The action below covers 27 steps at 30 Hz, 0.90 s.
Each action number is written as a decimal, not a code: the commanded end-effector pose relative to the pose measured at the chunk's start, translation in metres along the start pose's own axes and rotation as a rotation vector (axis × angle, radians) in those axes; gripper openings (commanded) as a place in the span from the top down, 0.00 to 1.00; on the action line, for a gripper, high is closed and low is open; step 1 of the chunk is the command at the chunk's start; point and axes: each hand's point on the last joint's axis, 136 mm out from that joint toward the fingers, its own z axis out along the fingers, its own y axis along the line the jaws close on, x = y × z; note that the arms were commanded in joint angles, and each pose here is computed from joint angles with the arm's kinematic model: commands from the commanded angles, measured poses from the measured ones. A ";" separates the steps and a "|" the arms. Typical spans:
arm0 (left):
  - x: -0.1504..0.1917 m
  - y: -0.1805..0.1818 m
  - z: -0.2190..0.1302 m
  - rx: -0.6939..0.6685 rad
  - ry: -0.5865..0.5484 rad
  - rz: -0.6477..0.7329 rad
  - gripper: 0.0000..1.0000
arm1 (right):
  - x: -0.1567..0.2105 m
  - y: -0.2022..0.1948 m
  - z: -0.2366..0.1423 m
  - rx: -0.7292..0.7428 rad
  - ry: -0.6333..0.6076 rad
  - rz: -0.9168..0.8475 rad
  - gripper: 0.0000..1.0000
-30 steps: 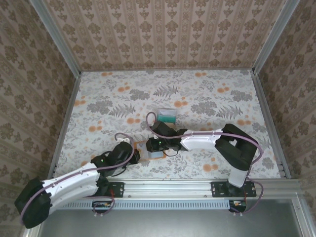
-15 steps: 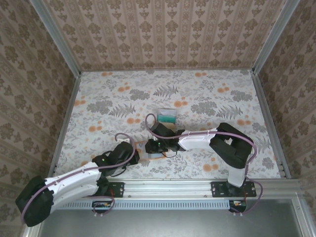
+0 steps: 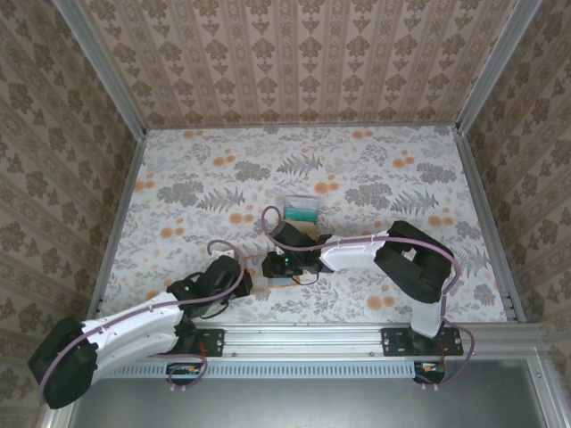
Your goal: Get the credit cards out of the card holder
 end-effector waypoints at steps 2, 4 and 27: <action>0.011 0.014 0.004 -0.038 0.034 -0.010 1.00 | 0.008 0.004 0.009 -0.022 0.042 0.027 0.82; 0.011 0.014 0.004 -0.038 0.034 -0.010 1.00 | 0.008 0.005 0.010 -0.031 0.041 0.029 0.83; 0.011 0.023 0.001 -0.086 0.027 -0.022 1.00 | 0.002 -0.017 -0.015 -0.015 -0.024 0.080 1.00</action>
